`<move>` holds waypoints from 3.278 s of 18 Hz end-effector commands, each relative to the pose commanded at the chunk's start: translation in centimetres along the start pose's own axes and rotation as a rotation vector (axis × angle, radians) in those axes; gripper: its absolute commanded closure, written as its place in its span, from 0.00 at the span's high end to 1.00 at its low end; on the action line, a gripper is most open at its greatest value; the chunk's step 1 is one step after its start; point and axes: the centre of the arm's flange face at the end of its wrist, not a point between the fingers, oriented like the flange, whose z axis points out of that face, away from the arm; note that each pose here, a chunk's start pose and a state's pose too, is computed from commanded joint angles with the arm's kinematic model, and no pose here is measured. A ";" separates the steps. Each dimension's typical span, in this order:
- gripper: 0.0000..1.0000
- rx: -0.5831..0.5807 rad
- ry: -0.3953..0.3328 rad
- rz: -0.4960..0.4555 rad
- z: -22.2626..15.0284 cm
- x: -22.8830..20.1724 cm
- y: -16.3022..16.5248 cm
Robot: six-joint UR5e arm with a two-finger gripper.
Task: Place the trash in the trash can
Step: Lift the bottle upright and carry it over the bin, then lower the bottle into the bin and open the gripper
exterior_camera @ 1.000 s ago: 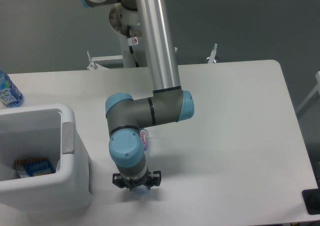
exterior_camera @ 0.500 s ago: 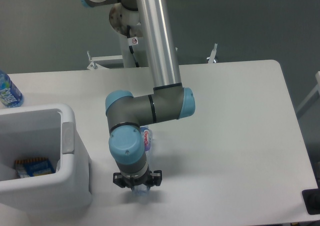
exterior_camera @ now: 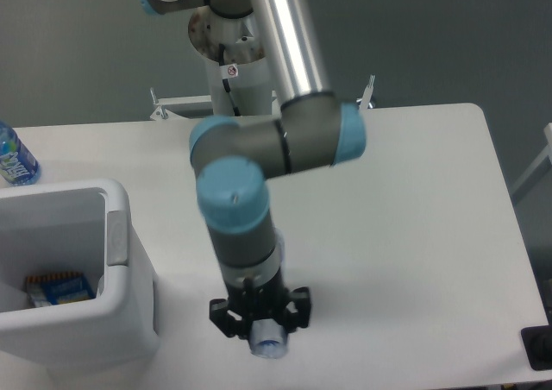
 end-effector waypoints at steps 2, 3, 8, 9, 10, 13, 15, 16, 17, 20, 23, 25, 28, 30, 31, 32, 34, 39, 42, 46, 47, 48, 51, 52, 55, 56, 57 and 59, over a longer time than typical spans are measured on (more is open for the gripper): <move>0.52 0.080 0.030 -0.064 -3.7 -2.0 -1.3; 0.52 0.103 0.042 -0.084 -5.1 -2.4 -1.6; 0.52 0.142 0.062 -0.171 -8.6 -1.1 -2.0; 0.52 0.148 0.067 -0.177 -8.9 -0.7 -2.1; 0.52 0.157 0.076 -0.181 -9.7 0.0 -2.2; 0.53 0.169 0.119 -0.153 -11.4 4.2 -1.9; 0.53 0.179 0.140 -0.136 -12.6 5.8 -1.8; 0.53 0.179 0.171 -0.124 -12.9 6.8 -1.7; 0.54 0.177 0.207 -0.117 -13.2 7.6 -1.6; 0.55 0.177 0.258 -0.103 -13.9 9.3 -1.4; 0.55 0.184 0.287 -0.091 -15.4 11.7 -0.9; 0.55 0.192 0.295 -0.089 -16.3 12.3 -0.9; 0.55 0.188 0.315 -0.069 -16.5 14.1 -0.5; 0.55 0.179 0.330 -0.051 -16.4 15.6 0.0; 0.55 0.168 0.339 -0.039 -15.9 16.6 0.3; 0.55 0.153 0.346 -0.028 -15.0 17.6 0.7; 0.55 0.127 0.373 -0.005 -13.7 19.6 1.3; 0.61 0.098 0.374 0.002 -11.3 20.4 1.6; 0.62 0.078 0.379 0.010 -10.1 21.3 2.1; 0.93 0.039 0.375 0.015 -7.8 22.0 3.1; 1.00 0.032 0.380 0.022 -7.6 22.6 3.5; 1.00 0.026 0.380 0.023 -7.5 22.7 3.8; 1.00 0.039 0.379 0.033 -8.4 22.4 3.7; 1.00 0.051 0.378 0.041 -9.2 22.3 3.5; 1.00 0.088 0.306 0.046 -10.3 19.6 2.5; 1.00 0.102 0.264 0.045 -11.0 18.3 2.3; 1.00 0.115 0.214 0.058 -11.5 17.6 2.2; 1.00 0.120 0.086 0.094 -11.3 15.9 2.1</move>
